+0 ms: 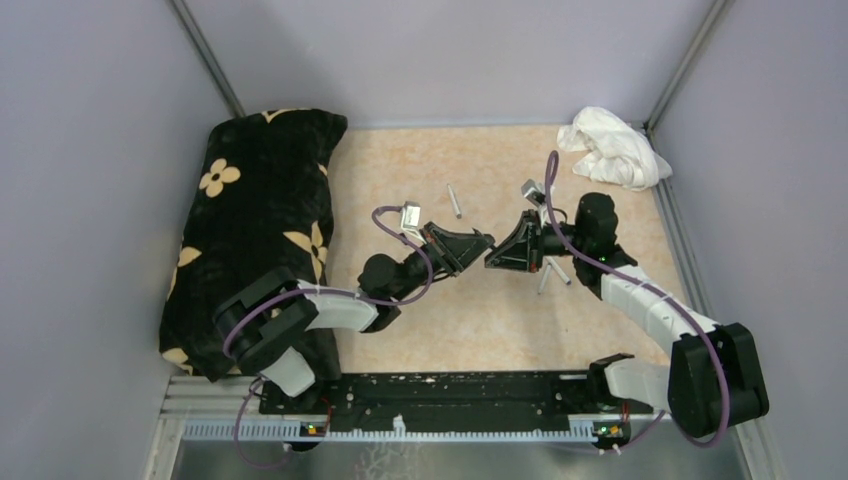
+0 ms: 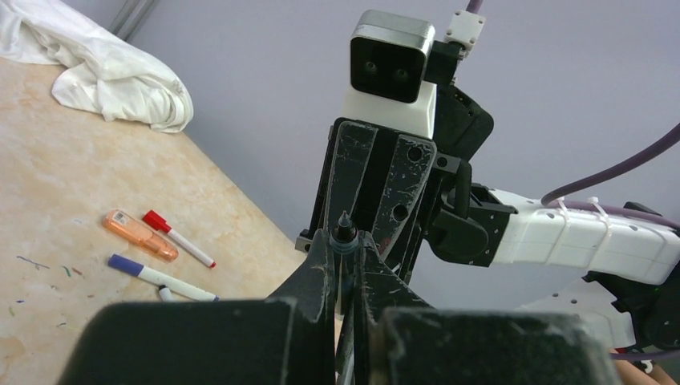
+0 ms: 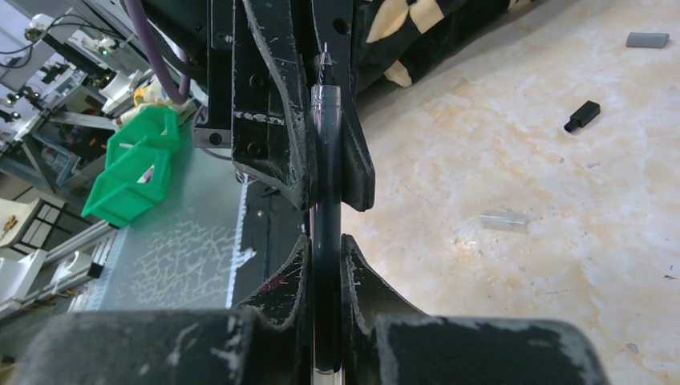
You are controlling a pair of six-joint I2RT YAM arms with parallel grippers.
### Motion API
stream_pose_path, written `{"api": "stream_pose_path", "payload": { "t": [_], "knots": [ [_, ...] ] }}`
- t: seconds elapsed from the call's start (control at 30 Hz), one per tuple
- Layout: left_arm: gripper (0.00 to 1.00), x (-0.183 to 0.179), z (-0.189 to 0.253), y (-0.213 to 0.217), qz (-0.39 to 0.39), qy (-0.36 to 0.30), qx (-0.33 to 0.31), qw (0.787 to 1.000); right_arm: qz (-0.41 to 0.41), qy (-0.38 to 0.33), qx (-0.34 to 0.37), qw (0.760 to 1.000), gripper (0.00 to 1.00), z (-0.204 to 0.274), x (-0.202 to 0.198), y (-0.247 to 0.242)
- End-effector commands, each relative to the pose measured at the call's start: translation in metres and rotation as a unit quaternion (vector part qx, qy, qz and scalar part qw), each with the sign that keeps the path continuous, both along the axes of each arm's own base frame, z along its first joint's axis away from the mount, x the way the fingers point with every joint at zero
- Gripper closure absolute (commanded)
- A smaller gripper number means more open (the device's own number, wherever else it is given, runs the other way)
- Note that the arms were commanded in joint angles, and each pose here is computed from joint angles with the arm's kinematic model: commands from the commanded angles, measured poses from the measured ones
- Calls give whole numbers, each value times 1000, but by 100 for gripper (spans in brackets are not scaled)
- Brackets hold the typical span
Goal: Insert the pens into the pen caps
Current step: Pick up the pen from the center of the board.
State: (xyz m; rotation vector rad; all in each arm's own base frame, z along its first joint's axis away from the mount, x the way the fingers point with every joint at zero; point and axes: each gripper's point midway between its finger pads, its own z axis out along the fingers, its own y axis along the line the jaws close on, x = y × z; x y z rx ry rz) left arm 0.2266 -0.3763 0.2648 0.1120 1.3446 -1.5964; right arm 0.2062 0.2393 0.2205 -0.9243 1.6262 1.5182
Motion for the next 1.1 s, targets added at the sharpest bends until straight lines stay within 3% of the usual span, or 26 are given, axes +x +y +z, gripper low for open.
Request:
{"api": "stream_pose_path", "payload": {
  "t": [0.0, 0.07, 0.3, 0.43, 0.57, 0.9, 1.07],
  "knots": [
    [100, -2, 10, 0, -2, -11, -25, 1000, 29, -27, 11, 999, 100, 9, -7, 5],
    [96, -2, 10, 1, 1, -9, -25, 1000, 32, -31, 9, 999, 100, 9, -7, 4],
    [42, -11, -4, 24, 25, -11, 28, 999, 55, -80, -14, 995, 100, 2, -9, -4],
    [21, -16, -48, 39, 35, 11, 161, 986, 34, -100, -34, 994, 100, -3, 1, -13],
    [2, -15, -81, 68, 69, 38, 286, 955, 2, -122, -62, 991, 100, -7, 14, -24],
    [1, -6, -123, 104, 92, 34, 461, 882, -45, -145, -95, 984, 100, -12, 31, -42],
    [6, 11, -139, 106, 102, 33, 530, 841, -51, -147, -97, 983, 100, -12, 33, -44]
  ]
}}
